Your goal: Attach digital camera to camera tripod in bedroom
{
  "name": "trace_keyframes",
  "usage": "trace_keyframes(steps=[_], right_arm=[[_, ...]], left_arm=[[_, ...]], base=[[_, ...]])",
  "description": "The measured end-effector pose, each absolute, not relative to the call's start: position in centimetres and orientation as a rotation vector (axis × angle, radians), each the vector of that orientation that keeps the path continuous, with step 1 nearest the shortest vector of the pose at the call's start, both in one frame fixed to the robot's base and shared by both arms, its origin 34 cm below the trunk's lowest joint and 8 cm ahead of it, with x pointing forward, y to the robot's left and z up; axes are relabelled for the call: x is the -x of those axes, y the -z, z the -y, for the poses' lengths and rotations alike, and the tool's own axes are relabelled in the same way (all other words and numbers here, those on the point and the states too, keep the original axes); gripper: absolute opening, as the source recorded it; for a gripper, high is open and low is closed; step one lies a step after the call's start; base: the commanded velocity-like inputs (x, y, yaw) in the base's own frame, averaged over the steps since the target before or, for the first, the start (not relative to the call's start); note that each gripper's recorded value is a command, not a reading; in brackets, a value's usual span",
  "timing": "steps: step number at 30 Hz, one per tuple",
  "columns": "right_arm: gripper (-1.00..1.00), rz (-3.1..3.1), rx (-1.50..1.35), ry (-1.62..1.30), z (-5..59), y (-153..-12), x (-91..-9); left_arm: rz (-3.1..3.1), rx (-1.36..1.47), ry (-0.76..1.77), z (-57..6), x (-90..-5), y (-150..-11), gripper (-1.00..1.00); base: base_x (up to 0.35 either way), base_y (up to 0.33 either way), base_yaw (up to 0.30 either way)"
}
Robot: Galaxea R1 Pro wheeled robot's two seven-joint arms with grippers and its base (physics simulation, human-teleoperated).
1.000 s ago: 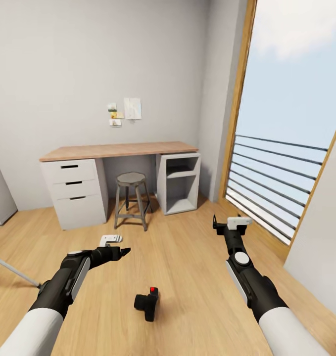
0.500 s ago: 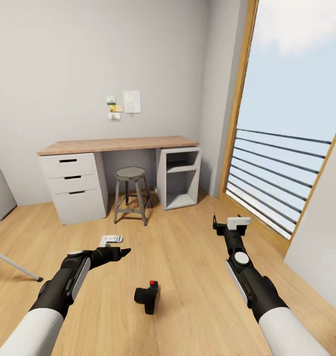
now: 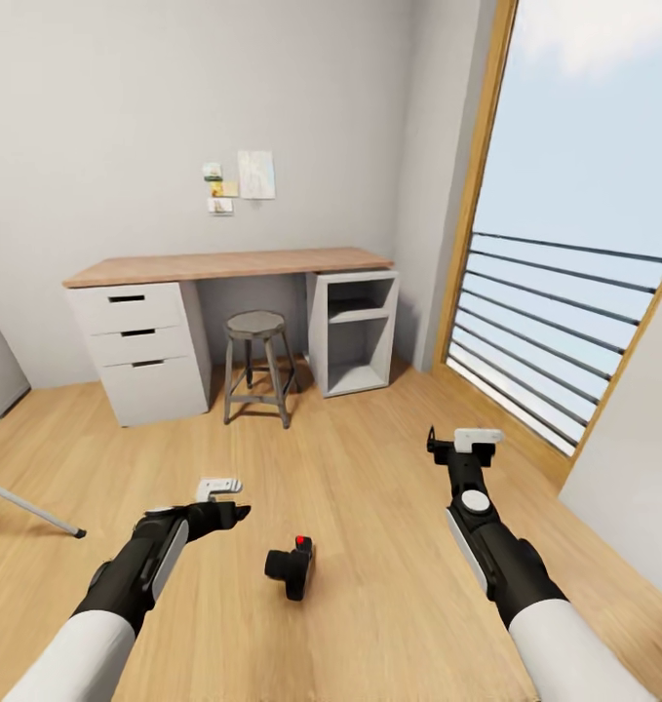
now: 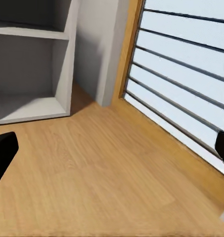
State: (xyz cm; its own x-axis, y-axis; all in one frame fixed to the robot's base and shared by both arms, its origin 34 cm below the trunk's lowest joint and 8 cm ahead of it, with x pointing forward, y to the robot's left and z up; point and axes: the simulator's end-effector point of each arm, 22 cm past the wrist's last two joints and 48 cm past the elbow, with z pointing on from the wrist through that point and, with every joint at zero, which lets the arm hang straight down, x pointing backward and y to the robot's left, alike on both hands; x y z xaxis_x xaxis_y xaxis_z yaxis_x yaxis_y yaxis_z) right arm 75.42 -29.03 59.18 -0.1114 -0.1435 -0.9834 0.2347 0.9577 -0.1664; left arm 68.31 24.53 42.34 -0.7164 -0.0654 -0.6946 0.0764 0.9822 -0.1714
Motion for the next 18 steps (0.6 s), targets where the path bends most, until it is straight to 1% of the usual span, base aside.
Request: trace_keyframes(steps=[6,11,18], right_arm=[[1.0,-1.801,-0.098,0.334,29.7,-58.9,-78.0],[1.0,-1.879,-0.11,0.343,29.9,-63.6,-81.8],[1.0,-1.933,-0.131,0.34,30.5,-64.2,-83.4]], left_arm=[[-2.393,0.015,0.209,-24.4,-67.9,-40.3,1.0],[-2.405,0.023,0.212,-23.7,-68.1,-39.5,1.0],[-2.404,0.037,0.205,-23.6,-69.3,-39.3,1.0]], base=[[0.0,0.0,0.0],[0.0,0.0,0.0],[0.0,0.0,0.0]])
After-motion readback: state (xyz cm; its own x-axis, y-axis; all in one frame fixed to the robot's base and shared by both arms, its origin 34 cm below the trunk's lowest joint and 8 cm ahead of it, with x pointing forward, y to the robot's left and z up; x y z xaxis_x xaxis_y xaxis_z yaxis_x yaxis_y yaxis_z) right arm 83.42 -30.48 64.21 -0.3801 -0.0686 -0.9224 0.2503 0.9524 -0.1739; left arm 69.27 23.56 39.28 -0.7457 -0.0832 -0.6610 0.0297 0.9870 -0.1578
